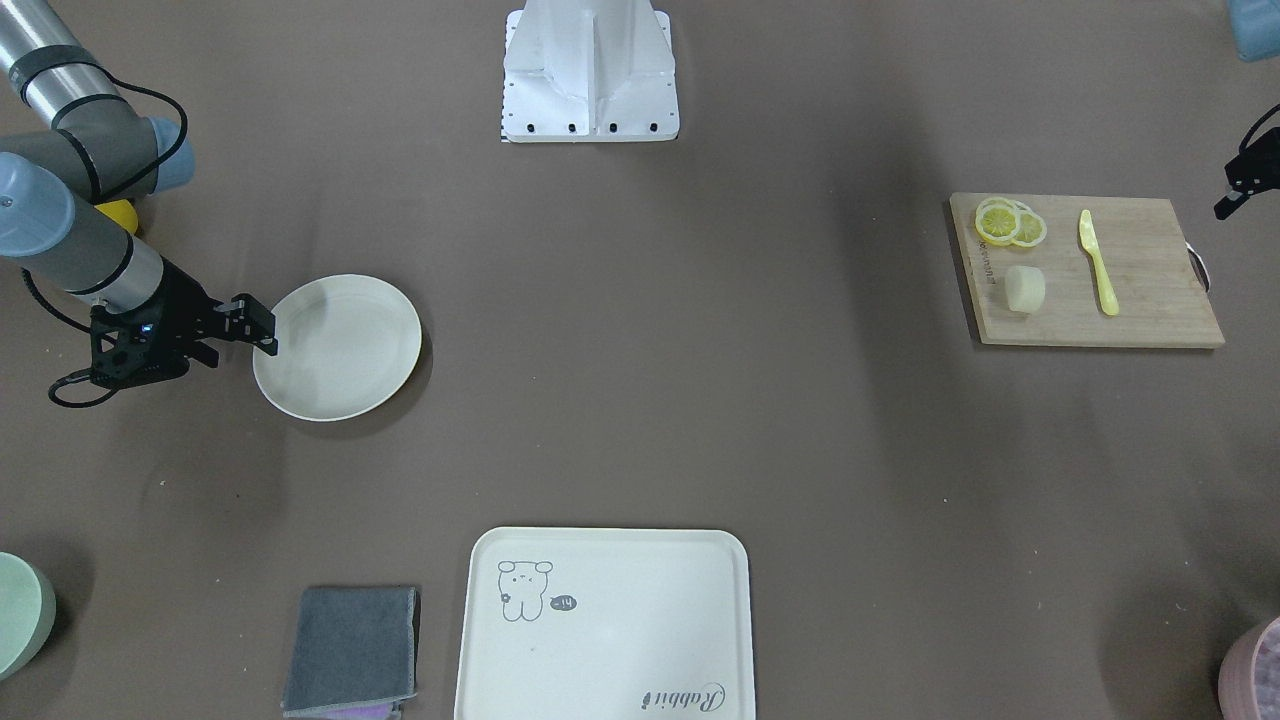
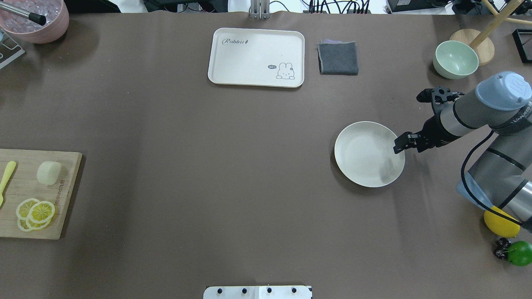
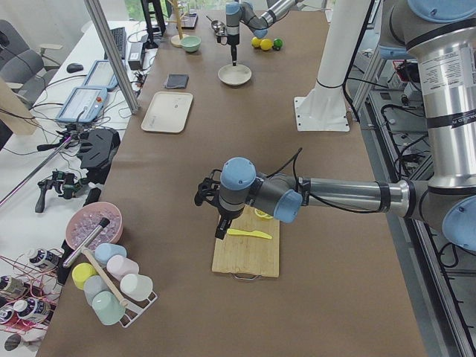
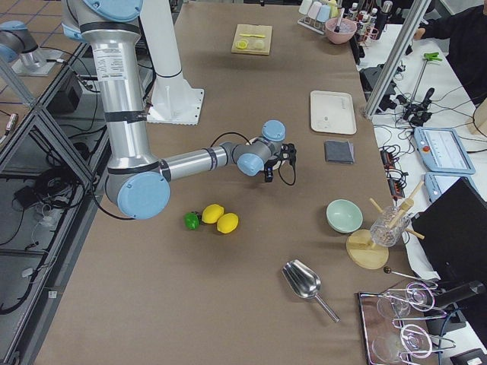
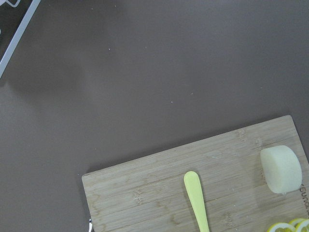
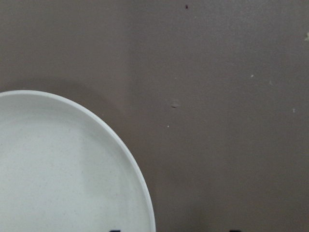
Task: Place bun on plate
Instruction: 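Reach the right gripper to the rim of the white plate, then slide the white plate to center with right gripper while left reaches for bun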
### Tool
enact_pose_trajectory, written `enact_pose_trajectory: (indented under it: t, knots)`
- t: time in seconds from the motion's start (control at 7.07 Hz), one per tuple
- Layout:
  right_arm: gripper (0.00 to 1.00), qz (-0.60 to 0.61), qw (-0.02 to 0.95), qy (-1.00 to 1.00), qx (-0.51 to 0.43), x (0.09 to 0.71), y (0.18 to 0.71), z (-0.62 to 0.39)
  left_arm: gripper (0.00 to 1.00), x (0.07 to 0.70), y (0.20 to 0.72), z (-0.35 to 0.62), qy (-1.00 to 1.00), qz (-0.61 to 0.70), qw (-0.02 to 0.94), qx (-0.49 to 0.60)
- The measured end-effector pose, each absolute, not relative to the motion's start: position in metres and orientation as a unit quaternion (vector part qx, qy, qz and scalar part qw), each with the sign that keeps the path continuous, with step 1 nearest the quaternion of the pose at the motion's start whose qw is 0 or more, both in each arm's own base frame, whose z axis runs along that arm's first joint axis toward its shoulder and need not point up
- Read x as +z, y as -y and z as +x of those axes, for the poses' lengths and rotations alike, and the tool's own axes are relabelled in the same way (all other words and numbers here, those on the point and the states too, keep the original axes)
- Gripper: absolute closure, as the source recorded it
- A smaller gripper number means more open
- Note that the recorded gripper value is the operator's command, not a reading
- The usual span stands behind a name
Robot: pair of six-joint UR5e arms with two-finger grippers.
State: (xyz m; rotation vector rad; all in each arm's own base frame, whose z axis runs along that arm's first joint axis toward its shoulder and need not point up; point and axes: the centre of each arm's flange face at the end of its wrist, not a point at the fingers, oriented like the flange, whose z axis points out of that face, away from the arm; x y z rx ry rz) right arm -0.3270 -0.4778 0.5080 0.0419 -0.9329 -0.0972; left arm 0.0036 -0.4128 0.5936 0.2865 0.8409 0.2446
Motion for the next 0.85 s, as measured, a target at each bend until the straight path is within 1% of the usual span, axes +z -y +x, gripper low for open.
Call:
enact_pose_trajectory:
  t: [0.14, 0.57, 0.85]
  knots:
    - [1.00, 0.018, 0.892, 0.450, -0.046, 0.506, 0.479, -0.334, 0.02, 0.594, 0.413, 0.004, -0.406, 0.138, 0.896, 0.118]
    - [1.00, 0.017, 0.889, 0.455, -0.045, 0.496, 0.483, -0.342, 0.02, 0.596, 0.414, 0.002, -0.395, 0.140, 0.900, 0.116]
    - [1.00, 0.018, 0.883, 0.468, -0.032, 0.475, 0.484, -0.343, 0.02, 0.593, 0.417, 0.005, -0.391, 0.139, 0.903, 0.109]
